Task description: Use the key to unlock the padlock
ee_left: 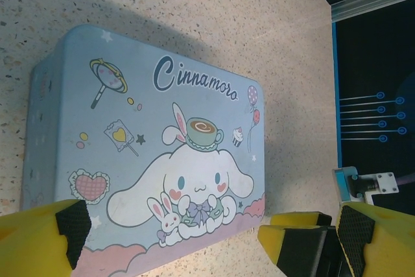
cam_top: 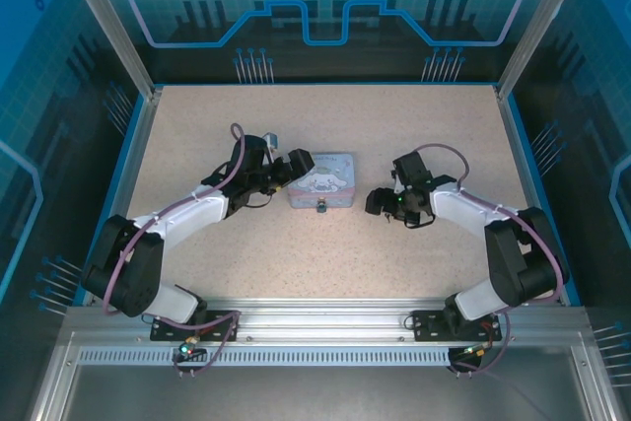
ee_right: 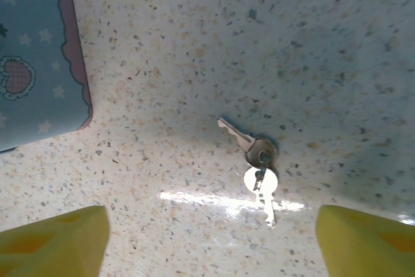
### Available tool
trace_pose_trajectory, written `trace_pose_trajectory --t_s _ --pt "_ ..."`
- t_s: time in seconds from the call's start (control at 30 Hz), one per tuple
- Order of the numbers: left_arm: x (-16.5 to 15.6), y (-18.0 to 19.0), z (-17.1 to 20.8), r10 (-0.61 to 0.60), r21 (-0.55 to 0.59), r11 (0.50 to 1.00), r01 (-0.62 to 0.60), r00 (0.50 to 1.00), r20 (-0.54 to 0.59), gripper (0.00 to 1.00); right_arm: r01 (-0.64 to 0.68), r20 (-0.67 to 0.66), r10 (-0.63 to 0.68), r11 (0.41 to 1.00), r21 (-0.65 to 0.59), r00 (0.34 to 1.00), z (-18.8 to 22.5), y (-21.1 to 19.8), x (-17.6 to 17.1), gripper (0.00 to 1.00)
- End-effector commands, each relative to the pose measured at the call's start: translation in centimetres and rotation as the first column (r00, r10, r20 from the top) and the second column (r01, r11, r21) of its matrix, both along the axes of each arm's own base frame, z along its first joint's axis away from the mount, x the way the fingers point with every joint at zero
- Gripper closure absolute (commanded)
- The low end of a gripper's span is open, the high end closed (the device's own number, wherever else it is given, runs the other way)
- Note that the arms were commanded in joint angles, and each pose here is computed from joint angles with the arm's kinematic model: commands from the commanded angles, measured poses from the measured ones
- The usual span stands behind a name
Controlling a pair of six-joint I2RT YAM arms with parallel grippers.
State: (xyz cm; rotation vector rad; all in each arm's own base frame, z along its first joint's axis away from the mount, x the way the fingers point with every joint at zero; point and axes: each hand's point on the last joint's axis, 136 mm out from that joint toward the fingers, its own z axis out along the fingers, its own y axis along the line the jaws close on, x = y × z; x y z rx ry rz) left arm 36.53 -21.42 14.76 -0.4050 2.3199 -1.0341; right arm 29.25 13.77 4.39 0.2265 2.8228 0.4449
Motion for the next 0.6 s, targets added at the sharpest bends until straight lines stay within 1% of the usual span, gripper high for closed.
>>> trace_pose_trajectory --t_s 0.0,0.03,0.2,0.3,0.37,0.43,0.47,0.57 --pt "0.4 -0.9 1.2 -0.017 -0.034 0.999 0.018 1.000 0.018 0.01 -0.036 -0.064 0.027 0.988 -0.148 0.998 -1.1 -1.4 -0.9 0.22" --pt "0.3 -0.9 1.2 -0.020 -0.034 0.999 0.021 1.000 0.018 0.01 -0.043 -0.048 0.036 0.987 -0.157 0.998 -0.6 -1.1 -0.1 0.26" --pt "0.3 -0.8 1.4 -0.017 -0.031 0.999 0.018 1.000 0.021 0.01 -0.074 -0.074 0.061 0.978 -0.195 0.995 -1.7 -0.5 0.6 0.38" --pt "0.2 -0.8 1.5 -0.018 -0.029 0.999 0.019 1.000 0.024 0.01 -0.086 -0.088 0.068 0.972 -0.220 0.994 -2.4 -0.3 0.8 0.40" --pt "0.1 -0.7 1.5 -0.017 -0.027 0.999 0.018 1.000 0.025 0.01 -0.094 -0.098 0.073 0.966 -0.239 0.993 -2.8 -0.3 0.8 0.44" --pt "0.1 -0.7 1.6 -0.019 -0.025 0.999 0.019 0.999 0.027 0.01 -0.100 -0.104 0.076 0.962 -0.252 0.992 -3.1 -0.3 0.7 0.45" --pt "0.1 -0.7 1.6 -0.019 -0.026 0.999 0.019 0.999 0.027 0.01 -0.103 -0.107 0.077 0.961 -0.257 0.991 -3.3 -0.3 0.6 0.48" --pt "0.2 -0.7 1.5 -0.018 -0.025 1.000 0.019 1.000 0.025 0.01 -0.109 -0.107 0.083 0.958 -0.265 0.991 -3.4 -0.3 0.6 0.53"
